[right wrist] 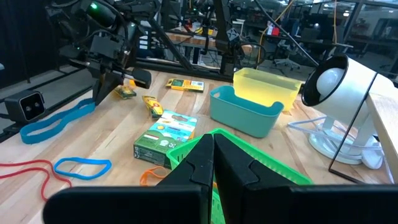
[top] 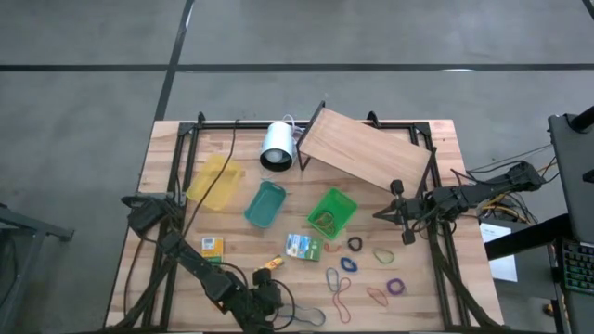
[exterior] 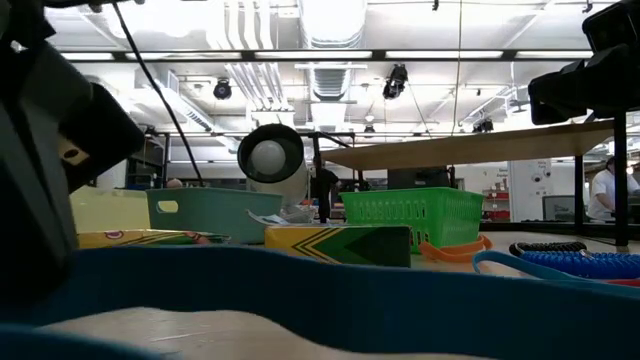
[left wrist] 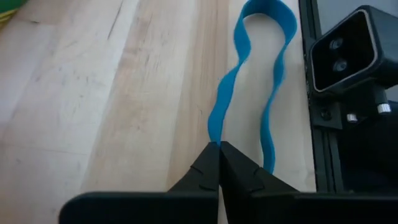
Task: Pick & Place Office Desk Supplies
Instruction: Put the bottom left blue rubber band into the green bin
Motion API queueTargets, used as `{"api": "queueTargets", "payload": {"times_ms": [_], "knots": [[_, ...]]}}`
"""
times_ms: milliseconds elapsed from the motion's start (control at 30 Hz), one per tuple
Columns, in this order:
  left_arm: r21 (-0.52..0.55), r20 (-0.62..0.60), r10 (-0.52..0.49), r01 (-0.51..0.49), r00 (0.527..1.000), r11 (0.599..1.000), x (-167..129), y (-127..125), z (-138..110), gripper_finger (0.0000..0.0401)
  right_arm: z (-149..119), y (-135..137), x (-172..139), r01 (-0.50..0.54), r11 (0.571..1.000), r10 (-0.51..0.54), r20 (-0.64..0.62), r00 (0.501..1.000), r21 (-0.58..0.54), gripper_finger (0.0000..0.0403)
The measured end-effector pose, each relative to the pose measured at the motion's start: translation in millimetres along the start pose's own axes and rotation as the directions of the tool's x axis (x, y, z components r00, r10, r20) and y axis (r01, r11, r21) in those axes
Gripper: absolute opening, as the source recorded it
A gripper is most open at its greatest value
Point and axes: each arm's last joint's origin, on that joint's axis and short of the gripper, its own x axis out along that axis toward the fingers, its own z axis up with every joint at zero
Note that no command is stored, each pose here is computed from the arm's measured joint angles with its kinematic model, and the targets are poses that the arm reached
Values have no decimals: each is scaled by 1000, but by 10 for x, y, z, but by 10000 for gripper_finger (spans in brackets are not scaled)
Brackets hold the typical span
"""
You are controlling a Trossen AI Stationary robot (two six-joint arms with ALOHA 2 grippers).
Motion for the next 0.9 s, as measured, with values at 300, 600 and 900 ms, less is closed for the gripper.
{"api": "queueTargets", "payload": {"times_ms": [300, 600, 900], "knots": [[38, 73, 51, -54, 996, 998, -160, 17, 276, 3, 1, -1, 0, 1, 1000, -1, 1, 1000, 0, 8], [94, 175, 90, -108, 980, 990, -324, 183, 641, 3, 0, 0, 0, 0, 1000, 0, 0, 1000, 0, 8], [44, 320, 236, -263, 917, 964, -270, 515, 1018, 2, 2, 0, 0, 0, 1000, 0, 1, 1000, 0, 8]]}}
